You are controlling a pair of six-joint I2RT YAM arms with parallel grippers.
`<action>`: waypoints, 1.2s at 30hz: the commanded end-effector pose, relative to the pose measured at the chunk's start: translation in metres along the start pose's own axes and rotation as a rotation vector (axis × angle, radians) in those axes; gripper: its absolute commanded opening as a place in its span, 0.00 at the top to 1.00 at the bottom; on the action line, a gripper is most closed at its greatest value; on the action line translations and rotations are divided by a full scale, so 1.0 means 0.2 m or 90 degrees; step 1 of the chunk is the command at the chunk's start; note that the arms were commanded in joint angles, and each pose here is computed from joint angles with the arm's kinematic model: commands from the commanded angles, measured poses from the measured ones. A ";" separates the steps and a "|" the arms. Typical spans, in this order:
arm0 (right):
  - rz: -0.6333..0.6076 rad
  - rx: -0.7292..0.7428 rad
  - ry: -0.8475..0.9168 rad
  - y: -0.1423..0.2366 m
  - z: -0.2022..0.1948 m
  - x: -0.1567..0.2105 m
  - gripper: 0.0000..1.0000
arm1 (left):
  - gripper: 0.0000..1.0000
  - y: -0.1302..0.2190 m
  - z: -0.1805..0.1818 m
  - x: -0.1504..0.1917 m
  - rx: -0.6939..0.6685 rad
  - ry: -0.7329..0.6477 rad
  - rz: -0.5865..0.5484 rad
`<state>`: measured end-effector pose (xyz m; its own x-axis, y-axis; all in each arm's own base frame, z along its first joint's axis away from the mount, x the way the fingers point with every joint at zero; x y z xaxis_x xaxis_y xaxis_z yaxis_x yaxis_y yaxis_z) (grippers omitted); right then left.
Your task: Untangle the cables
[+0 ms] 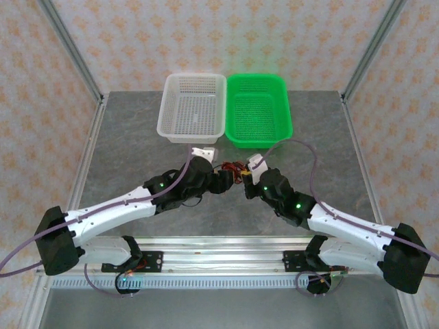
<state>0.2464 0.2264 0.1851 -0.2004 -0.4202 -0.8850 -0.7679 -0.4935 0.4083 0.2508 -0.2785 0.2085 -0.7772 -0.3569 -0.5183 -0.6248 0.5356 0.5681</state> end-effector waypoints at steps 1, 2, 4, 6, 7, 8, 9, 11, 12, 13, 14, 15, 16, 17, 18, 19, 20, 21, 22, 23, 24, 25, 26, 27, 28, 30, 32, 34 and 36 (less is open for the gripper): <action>-0.049 0.017 -0.012 0.03 -0.04 -0.09 1.00 | 0.36 0.00 -0.07 -0.06 0.025 0.046 -0.024; -0.051 0.012 -0.013 0.03 -0.03 -0.09 1.00 | 0.36 -0.01 -0.08 -0.06 0.019 0.047 -0.027; -0.058 0.005 -0.018 0.05 -0.03 -0.09 1.00 | 0.36 -0.03 -0.08 -0.07 0.010 0.049 -0.028; -0.068 -0.006 -0.025 0.07 -0.02 -0.10 1.00 | 0.36 -0.07 -0.08 -0.06 0.006 0.052 -0.027; -0.074 -0.011 -0.030 0.08 -0.01 -0.11 1.00 | 0.36 -0.08 -0.08 -0.06 0.004 0.055 -0.026; -0.078 -0.018 -0.032 0.08 -0.01 -0.11 1.00 | 0.36 -0.10 -0.08 -0.06 0.003 0.059 -0.027; -0.084 -0.027 -0.035 0.09 0.00 -0.11 1.00 | 0.36 -0.11 -0.08 -0.06 0.004 0.062 -0.028; -0.097 -0.044 -0.042 0.11 0.02 -0.13 1.00 | 0.36 -0.14 -0.08 -0.05 0.008 0.068 -0.028; -0.103 -0.055 -0.045 0.13 0.03 -0.13 1.00 | 0.36 -0.15 -0.08 -0.05 0.007 0.071 -0.031; -0.108 -0.066 -0.047 0.13 0.04 -0.13 1.00 | 0.36 -0.17 -0.07 -0.05 0.003 0.072 -0.032; -0.113 -0.075 -0.049 0.14 0.05 -0.14 1.00 | 0.36 -0.18 -0.07 -0.05 -0.001 0.071 -0.036; -0.119 -0.089 -0.050 0.16 0.07 -0.14 1.00 | 0.36 -0.18 -0.06 -0.06 -0.007 0.070 -0.041; -0.122 -0.099 -0.050 0.16 0.08 -0.15 1.00 | 0.36 -0.19 -0.05 -0.06 -0.013 0.067 -0.045; -0.125 -0.109 -0.051 0.18 0.09 -0.15 1.00 | 0.36 -0.19 -0.04 -0.07 -0.018 0.063 -0.052; -0.127 -0.116 -0.052 0.18 0.09 -0.15 1.00 | 0.36 -0.19 -0.04 -0.08 -0.019 0.058 -0.059; -0.130 -0.124 -0.053 0.20 0.10 -0.15 1.00 | 0.37 -0.19 -0.03 -0.08 -0.018 0.052 -0.065; -0.132 -0.127 -0.054 0.20 0.10 -0.15 1.00 | 0.38 -0.19 -0.03 -0.09 -0.013 0.048 -0.070; -0.134 -0.130 -0.055 0.21 0.11 -0.15 1.00 | 0.40 -0.18 -0.03 -0.10 -0.003 0.041 -0.075; -0.138 -0.130 -0.058 0.22 0.10 -0.16 1.00 | 0.43 -0.18 -0.04 -0.10 0.009 0.034 -0.076; -0.141 -0.130 -0.060 0.23 0.10 -0.16 1.00 | 0.46 -0.18 -0.04 -0.10 0.020 0.028 -0.077; -0.146 -0.130 -0.064 0.24 0.10 -0.16 1.00 | 0.49 -0.17 -0.05 -0.10 0.035 0.022 -0.079; -0.152 -0.129 -0.070 0.25 0.09 -0.17 1.00 | 0.51 -0.16 -0.06 -0.11 0.050 0.017 -0.081; -0.157 -0.129 -0.075 0.26 0.09 -0.17 1.00 | 0.53 -0.15 -0.06 -0.11 0.065 0.012 -0.084; -0.167 -0.128 -0.083 0.28 0.08 -0.18 1.00 | 0.54 -0.14 -0.07 -0.11 0.078 0.010 -0.086; -0.176 -0.130 -0.089 0.29 0.08 -0.19 1.00 | 0.55 -0.13 -0.07 -0.11 0.089 0.009 -0.088; -0.192 -0.128 -0.104 0.32 0.06 -0.21 1.00 | 0.58 -0.12 -0.05 -0.11 0.102 0.012 -0.087; -0.209 -0.131 -0.121 0.34 0.05 -0.24 1.00 | 0.62 -0.12 -0.03 -0.11 0.107 0.019 -0.087; -0.227 -0.140 -0.140 0.37 0.05 -0.26 1.00 | 0.63 -0.12 -0.01 -0.11 0.103 0.024 -0.088; -0.242 -0.147 -0.159 0.38 0.05 -0.28 1.00 | 0.63 -0.13 0.01 -0.11 0.097 0.027 -0.090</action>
<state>0.2003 0.2156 0.2262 -0.1510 -0.1517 -0.9768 -0.6918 -0.6897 0.2140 0.2717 -0.3002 0.2136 -0.7278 -0.4336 -0.5313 -0.6609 0.6503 0.3746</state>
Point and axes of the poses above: each hand's point on the last joint's axis, 136 mm out from that joint toward the fingers, its own y axis back along the fingers, its own z axis along the line the jaws close on, x = y × z, the point moved 1 cm from there along y, back along the fingers, and after that the axes turned 14 degrees about y, right-handed, at the moved point
